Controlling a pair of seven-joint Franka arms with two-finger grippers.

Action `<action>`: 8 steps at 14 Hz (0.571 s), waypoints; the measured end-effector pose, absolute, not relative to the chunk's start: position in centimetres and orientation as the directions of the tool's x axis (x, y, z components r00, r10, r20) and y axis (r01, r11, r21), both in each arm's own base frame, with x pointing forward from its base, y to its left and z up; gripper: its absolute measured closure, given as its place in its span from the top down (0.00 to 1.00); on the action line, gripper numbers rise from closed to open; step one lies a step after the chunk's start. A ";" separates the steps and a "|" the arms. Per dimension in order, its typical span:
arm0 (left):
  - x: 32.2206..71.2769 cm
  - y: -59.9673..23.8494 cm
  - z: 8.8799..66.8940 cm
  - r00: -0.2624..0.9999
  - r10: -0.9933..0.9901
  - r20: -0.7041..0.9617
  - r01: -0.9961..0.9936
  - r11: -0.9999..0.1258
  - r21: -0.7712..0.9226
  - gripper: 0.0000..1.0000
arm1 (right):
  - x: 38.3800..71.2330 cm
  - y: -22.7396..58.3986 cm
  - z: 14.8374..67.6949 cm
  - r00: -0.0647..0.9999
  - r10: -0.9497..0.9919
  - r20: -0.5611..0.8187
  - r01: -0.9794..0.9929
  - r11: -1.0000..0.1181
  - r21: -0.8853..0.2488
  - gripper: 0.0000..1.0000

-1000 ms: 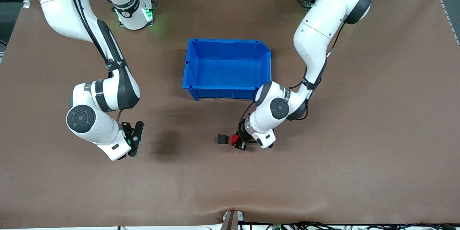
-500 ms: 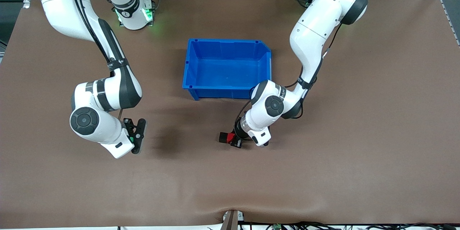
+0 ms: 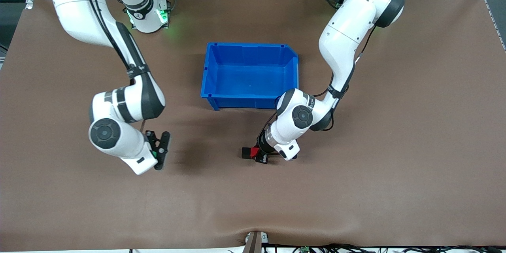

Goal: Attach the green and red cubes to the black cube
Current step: 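Press the red cube against the black cube and open the left gripper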

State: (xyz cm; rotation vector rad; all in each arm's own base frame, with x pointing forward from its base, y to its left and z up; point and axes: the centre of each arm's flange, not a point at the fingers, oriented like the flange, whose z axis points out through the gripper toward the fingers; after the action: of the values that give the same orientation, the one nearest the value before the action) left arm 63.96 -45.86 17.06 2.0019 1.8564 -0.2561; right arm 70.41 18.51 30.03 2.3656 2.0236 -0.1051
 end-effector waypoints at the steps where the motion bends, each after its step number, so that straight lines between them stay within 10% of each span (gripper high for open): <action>1: 64.0 -45.9 17.1 0.097 0.913 -0.395 0.986 -0.035 0.160 0.40 | 70.4 19.4 29.6 0.161 0.985 -0.055 0.986 -0.163 -0.030 0.41; 5: 64.0 -45.8 17.1 0.090 0.914 -0.396 0.987 -0.029 0.158 0.40 | 70.6 22.1 28.0 0.182 0.983 -0.020 0.982 -0.183 -0.047 0.41; 8: 64.2 -45.3 16.5 0.083 0.916 -0.392 0.988 -0.023 0.155 0.64 | 70.5 24.2 27.0 0.215 0.976 -0.019 0.975 -0.216 -0.046 0.41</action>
State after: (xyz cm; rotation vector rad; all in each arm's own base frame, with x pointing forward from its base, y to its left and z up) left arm 64.20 -45.34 16.55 1.9878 1.8793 -0.2556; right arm 70.49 24.21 26.98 2.4670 1.9822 -0.0683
